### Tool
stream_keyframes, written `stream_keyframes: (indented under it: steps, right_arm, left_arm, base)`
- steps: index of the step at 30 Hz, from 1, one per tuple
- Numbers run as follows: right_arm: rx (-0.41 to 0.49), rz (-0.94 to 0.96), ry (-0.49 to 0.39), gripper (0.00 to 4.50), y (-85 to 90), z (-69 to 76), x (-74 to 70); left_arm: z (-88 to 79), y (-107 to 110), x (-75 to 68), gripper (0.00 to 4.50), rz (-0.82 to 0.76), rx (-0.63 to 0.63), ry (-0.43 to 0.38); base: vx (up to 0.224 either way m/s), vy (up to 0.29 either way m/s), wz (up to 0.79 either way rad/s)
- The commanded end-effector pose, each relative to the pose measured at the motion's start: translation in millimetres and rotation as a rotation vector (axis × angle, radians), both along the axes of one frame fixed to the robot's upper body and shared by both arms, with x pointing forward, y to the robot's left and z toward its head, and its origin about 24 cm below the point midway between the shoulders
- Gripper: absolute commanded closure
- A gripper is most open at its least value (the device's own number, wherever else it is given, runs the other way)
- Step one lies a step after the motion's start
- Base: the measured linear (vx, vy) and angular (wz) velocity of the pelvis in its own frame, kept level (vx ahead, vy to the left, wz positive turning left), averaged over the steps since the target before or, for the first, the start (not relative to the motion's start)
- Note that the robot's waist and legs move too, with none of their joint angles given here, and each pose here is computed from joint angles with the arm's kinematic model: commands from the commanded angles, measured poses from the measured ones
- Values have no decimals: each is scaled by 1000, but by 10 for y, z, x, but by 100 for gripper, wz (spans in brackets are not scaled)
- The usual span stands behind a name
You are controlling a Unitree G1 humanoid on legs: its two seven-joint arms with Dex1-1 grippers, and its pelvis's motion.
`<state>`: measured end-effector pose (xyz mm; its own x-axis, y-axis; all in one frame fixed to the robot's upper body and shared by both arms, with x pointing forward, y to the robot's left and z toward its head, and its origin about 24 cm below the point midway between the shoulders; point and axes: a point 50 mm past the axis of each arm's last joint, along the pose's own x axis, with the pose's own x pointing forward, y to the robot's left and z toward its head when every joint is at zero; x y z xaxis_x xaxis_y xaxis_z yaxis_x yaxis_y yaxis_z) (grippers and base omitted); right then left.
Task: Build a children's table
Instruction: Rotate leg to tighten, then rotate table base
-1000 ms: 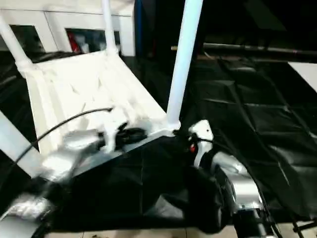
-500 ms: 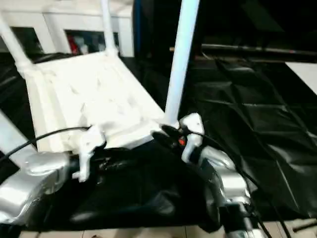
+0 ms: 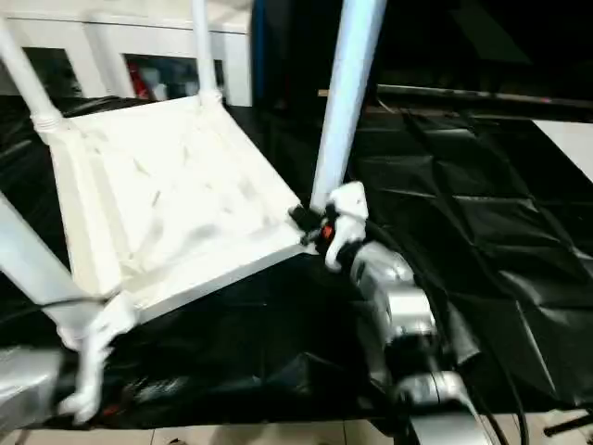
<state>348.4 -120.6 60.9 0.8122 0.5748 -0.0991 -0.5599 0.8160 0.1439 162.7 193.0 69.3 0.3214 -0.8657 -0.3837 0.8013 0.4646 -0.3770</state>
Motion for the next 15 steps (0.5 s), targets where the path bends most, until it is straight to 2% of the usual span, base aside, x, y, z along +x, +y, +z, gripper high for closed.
stream_keyframes:
  steps: [1,2,3,5,7,8,10,12,14,15]
  right_arm:
    - [-29,-97,-9,445,-131,14,88]
    - [-29,-97,-9,445,-131,14,88]
    - [-50,-139,-7,450,-179,16,135]
    - [-60,-157,-8,450,-200,19,157]
    - [-70,-210,-14,450,-272,44,229]
    - [-70,-210,-14,450,-272,44,229]
    - [-17,-155,-32,450,-234,77,229]
    - [-9,-134,-34,450,-214,74,218]
    - [1,-90,-34,450,-179,40,176]
    - [-7,-76,-27,450,-178,-8,145]
  left_arm:
    - [92,90,-71,78,7,-26,-3]
    - [92,90,-71,78,7,-26,-3]
    - [83,183,-144,46,20,-14,16]
    - [77,233,-181,41,26,-7,26]
    - [64,467,-307,32,82,32,61]
    - [64,467,-307,18,82,32,61]
    - [119,780,-384,7,148,105,64]
    - [141,825,-388,7,155,113,58]
    - [217,922,-342,7,187,112,16]
    - [271,981,-245,7,225,109,-58]
  base:
    - [0,0,0]
    - [0,0,0]
    - [0,0,0]
    - [0,0,0]
    - [0,0,0]
    - [0,0,0]
    - [0,0,0]
    - [0,0,0]
    - [0,0,0]
    - [0,0,0]
